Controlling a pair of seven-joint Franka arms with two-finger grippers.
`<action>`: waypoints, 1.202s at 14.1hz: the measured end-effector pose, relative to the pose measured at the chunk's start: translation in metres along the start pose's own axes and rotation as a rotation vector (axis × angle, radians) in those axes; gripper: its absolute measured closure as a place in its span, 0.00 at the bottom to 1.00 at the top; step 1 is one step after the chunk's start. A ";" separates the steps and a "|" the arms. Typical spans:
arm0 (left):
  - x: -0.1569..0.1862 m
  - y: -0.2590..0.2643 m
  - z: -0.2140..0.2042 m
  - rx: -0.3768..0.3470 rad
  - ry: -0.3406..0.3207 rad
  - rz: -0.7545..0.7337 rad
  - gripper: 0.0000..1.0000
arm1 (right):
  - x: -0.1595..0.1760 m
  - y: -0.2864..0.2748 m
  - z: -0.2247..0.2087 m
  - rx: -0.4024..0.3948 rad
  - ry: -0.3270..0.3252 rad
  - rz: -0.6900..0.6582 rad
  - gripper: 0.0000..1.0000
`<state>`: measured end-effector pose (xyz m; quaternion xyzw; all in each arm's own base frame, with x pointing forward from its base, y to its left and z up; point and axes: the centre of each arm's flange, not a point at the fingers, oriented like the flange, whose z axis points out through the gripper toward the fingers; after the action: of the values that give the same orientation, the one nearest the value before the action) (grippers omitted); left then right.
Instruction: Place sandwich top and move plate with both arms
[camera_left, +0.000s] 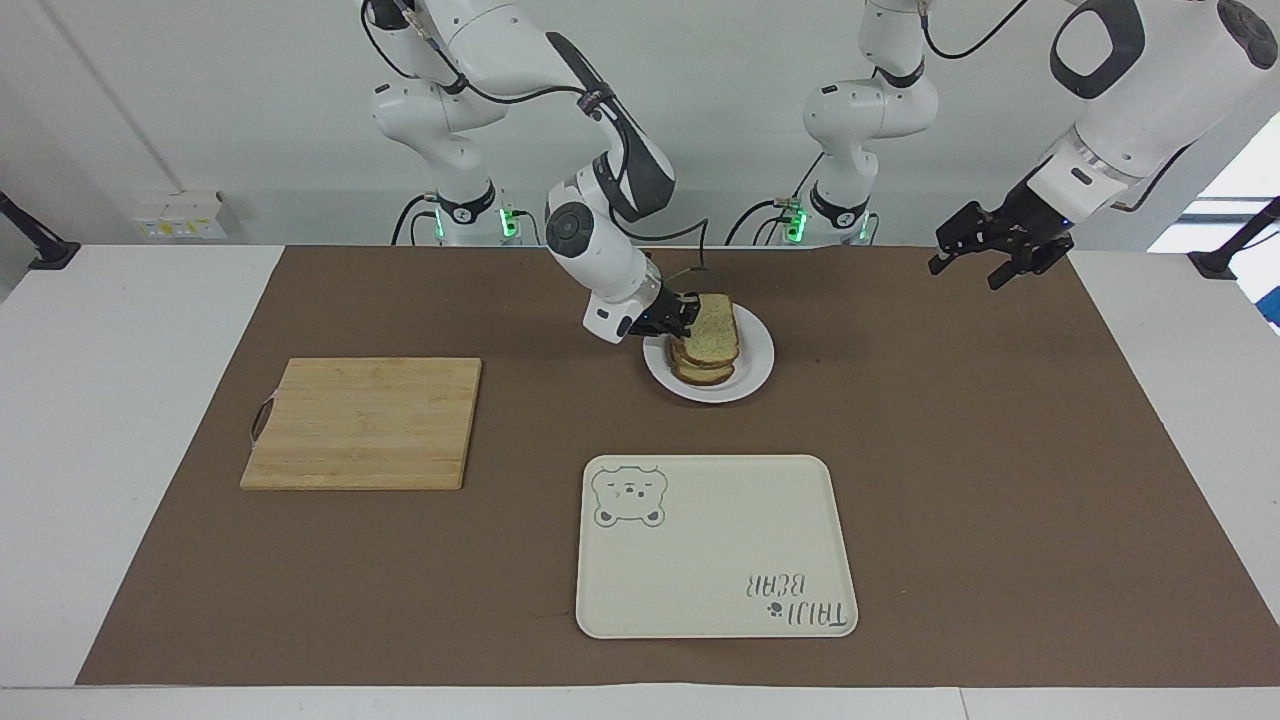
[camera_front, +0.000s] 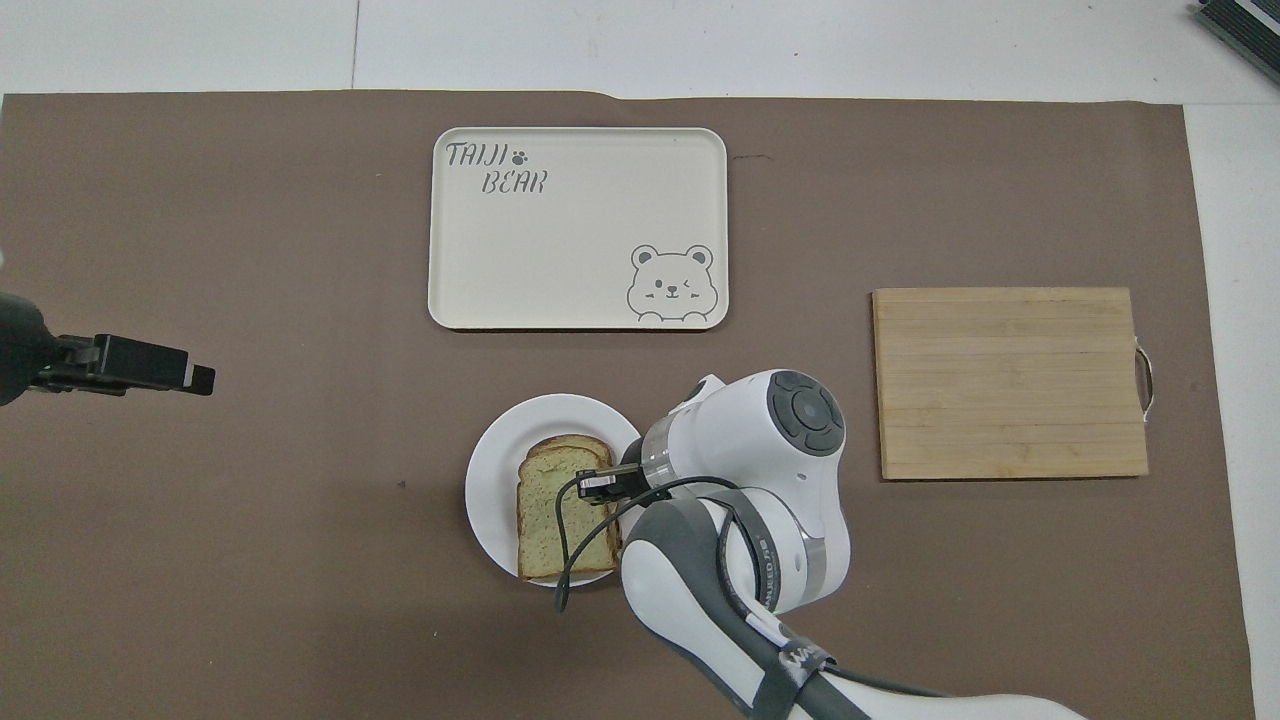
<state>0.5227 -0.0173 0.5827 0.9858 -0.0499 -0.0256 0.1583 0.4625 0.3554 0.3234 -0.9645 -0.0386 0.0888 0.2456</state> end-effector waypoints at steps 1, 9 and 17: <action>0.000 -0.004 0.001 -0.016 0.001 0.011 0.00 | 0.000 0.001 0.000 0.000 0.000 0.001 0.91; -0.002 -0.012 0.011 -0.047 -0.014 0.043 0.00 | 0.013 0.005 -0.019 0.014 0.052 0.015 0.10; -0.005 -0.021 0.066 -0.162 -0.051 0.058 0.00 | 0.037 0.043 -0.095 -0.086 0.186 -0.025 0.00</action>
<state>0.5157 -0.0169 0.5138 0.9669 -0.0801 -0.0500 0.2368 0.5186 0.2780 0.3792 -0.9777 -0.0312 -0.0060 0.2077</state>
